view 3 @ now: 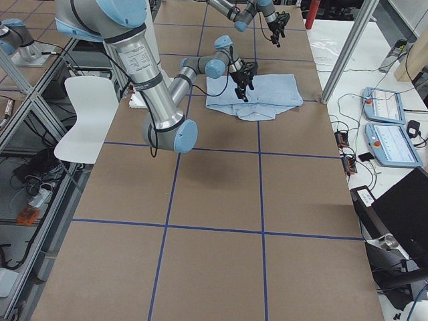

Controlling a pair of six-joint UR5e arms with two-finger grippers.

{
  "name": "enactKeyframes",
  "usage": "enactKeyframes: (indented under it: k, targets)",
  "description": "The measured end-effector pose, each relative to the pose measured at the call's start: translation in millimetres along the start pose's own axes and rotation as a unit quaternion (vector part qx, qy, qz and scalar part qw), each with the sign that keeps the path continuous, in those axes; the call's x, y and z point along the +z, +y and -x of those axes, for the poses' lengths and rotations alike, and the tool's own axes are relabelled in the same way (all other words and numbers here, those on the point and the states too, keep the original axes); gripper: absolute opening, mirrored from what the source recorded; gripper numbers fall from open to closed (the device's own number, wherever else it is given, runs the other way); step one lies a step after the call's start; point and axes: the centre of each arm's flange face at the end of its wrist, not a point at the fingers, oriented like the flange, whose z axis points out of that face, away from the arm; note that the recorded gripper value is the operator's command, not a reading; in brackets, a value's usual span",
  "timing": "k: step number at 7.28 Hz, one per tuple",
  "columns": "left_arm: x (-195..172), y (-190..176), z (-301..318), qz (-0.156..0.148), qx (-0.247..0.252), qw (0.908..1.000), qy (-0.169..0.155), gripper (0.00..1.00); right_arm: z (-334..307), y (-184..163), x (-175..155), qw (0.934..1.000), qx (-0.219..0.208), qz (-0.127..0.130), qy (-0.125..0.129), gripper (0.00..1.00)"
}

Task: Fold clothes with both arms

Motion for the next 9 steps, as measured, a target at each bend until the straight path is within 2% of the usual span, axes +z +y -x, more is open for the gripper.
enactKeyframes:
  k: [2, 4, 7, 9]
  targets:
    - [0, 2, 1, 0.002, 0.0, 1.0, 0.001, 1.0, 98, 1, 27, 0.9988, -0.032, 0.013, 0.036, 1.0]
    - [0, 3, 1, 0.003, 0.0, 1.0, 0.001, 1.0, 152, 11, 44, 0.9937, -0.083, 0.034, 0.068, 1.0]
    - [0, 3, 2, 0.002, -0.001, 1.0, 0.001, 1.0, 183, 46, 58, 0.9824, -0.155, 0.054, 0.09, 1.0]
    - [0, 3, 1, 0.002, 0.0, 1.0, 0.001, 1.0, 188, 60, 72, 0.9789, -0.175, 0.044, 0.096, 1.0]
